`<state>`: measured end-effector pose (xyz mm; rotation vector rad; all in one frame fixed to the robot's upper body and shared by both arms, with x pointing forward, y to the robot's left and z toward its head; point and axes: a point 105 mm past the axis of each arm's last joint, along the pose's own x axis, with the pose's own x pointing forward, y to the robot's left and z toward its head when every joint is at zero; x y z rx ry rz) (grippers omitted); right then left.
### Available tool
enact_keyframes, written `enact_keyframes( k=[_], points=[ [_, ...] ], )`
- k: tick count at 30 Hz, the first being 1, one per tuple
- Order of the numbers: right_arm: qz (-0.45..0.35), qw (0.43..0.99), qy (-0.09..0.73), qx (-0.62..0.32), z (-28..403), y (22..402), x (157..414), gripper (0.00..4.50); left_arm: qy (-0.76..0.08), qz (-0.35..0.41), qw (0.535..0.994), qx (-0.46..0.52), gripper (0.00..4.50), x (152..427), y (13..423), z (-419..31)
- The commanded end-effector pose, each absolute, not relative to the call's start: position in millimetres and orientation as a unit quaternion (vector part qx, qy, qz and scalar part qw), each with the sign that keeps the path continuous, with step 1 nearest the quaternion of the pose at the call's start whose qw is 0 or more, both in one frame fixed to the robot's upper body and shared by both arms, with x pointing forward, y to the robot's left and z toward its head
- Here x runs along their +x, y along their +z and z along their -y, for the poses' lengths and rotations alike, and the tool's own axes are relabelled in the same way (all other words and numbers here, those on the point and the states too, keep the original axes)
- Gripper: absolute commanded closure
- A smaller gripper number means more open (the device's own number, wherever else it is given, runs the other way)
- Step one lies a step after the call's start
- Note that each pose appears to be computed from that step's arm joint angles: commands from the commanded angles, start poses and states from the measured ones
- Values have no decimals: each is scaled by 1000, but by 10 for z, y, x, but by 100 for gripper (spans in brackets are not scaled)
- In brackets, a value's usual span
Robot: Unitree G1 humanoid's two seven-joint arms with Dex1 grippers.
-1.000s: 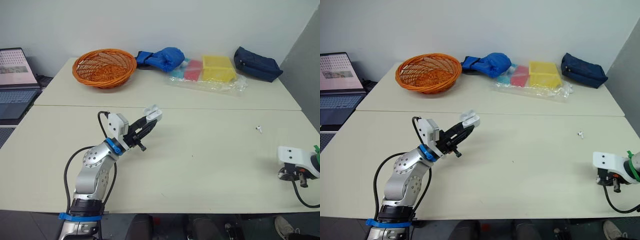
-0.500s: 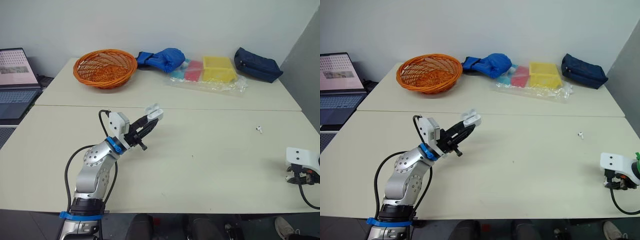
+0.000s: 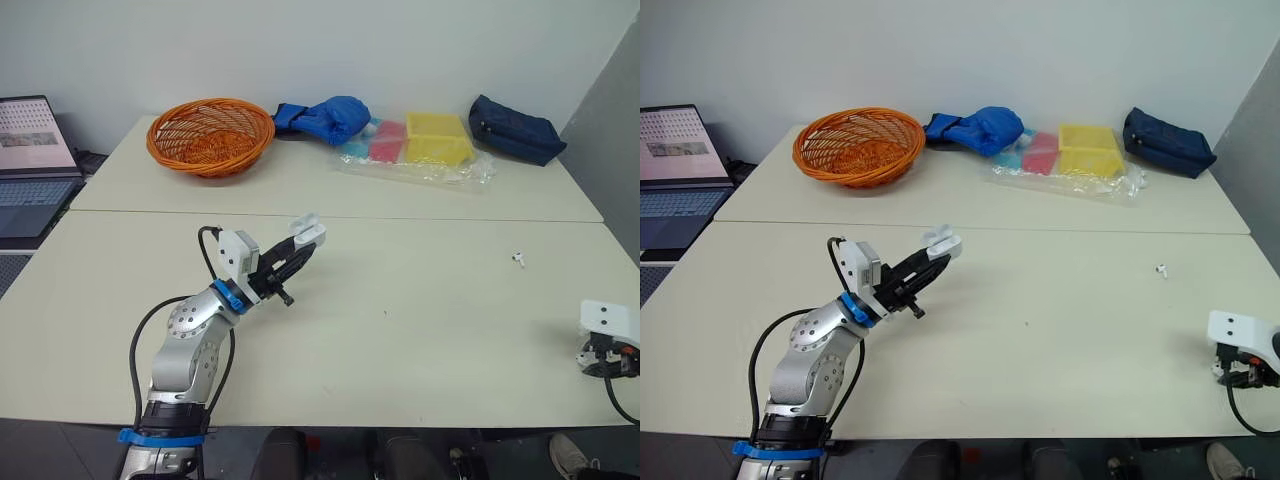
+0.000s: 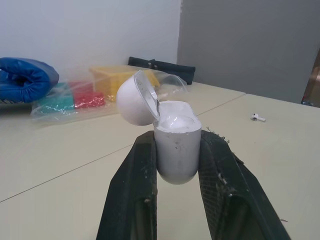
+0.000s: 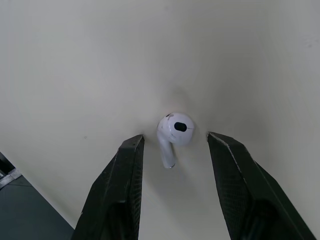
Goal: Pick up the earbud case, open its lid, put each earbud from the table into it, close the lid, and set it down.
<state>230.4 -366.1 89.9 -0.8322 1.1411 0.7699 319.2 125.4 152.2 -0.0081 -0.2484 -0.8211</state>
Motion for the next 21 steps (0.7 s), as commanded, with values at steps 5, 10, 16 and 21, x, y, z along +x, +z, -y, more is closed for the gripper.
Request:
enact_keyframes(
  k=[5, 10, 16, 21],
  points=[
    [-511, 704, 345, -352, 3589, 866, 2327, 246, -401, 147, 904, 3, 375, 3163, 1665, -1257],
    [-497, 711, 346, -357, 3526, 908, 2412, 246, -401, 148, 904, 5, 375, 3169, 1671, -1266],
    [-495, 709, 352, -358, 3486, 918, 2413, 246, -402, 147, 904, 7, 375, 3161, 1664, -1264],
    [-495, 711, 353, -353, 3479, 916, 2411, 246, -403, 147, 904, 8, 375, 3166, 1662, -1268]
  ],
)
